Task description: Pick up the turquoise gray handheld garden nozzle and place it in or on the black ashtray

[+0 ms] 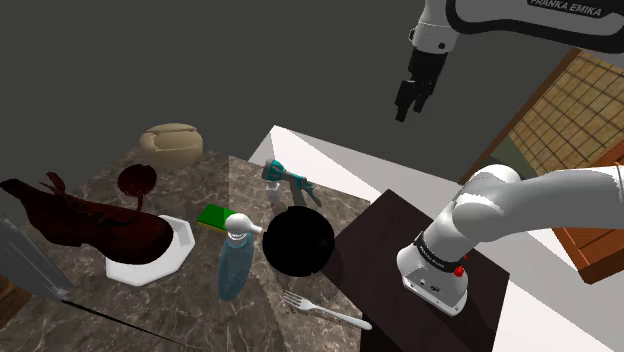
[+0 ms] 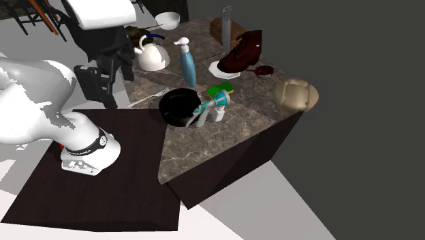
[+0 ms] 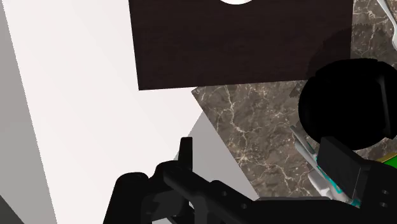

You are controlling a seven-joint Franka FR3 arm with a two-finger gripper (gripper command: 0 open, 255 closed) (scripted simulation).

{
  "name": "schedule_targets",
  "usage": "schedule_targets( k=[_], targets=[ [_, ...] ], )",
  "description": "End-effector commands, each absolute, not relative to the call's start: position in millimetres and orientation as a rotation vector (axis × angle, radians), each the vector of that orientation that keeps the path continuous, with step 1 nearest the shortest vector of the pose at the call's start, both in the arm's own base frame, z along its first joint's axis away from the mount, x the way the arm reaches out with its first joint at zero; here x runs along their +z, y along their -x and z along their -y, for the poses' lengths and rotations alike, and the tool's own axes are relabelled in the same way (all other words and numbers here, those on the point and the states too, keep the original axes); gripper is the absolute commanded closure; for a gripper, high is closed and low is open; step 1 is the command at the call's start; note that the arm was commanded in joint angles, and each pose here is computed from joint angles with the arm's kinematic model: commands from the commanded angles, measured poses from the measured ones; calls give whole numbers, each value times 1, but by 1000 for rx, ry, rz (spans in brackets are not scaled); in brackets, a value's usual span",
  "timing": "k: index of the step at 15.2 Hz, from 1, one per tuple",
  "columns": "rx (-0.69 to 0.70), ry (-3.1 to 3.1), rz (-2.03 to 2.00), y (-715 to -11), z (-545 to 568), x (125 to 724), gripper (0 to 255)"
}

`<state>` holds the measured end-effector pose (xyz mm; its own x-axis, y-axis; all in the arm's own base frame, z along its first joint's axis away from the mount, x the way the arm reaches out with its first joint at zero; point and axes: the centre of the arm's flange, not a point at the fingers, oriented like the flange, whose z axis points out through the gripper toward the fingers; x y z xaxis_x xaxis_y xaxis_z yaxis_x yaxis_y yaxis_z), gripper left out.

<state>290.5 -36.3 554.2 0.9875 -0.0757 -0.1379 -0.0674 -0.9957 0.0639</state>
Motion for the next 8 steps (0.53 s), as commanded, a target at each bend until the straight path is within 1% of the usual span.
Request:
schedule_targets(
  k=[1, 8],
  targets=[
    [-217, -3073, 111, -291, 36, 554, 0],
    [-218, -3089, -61, -345, -4, 492, 0]
  ],
)
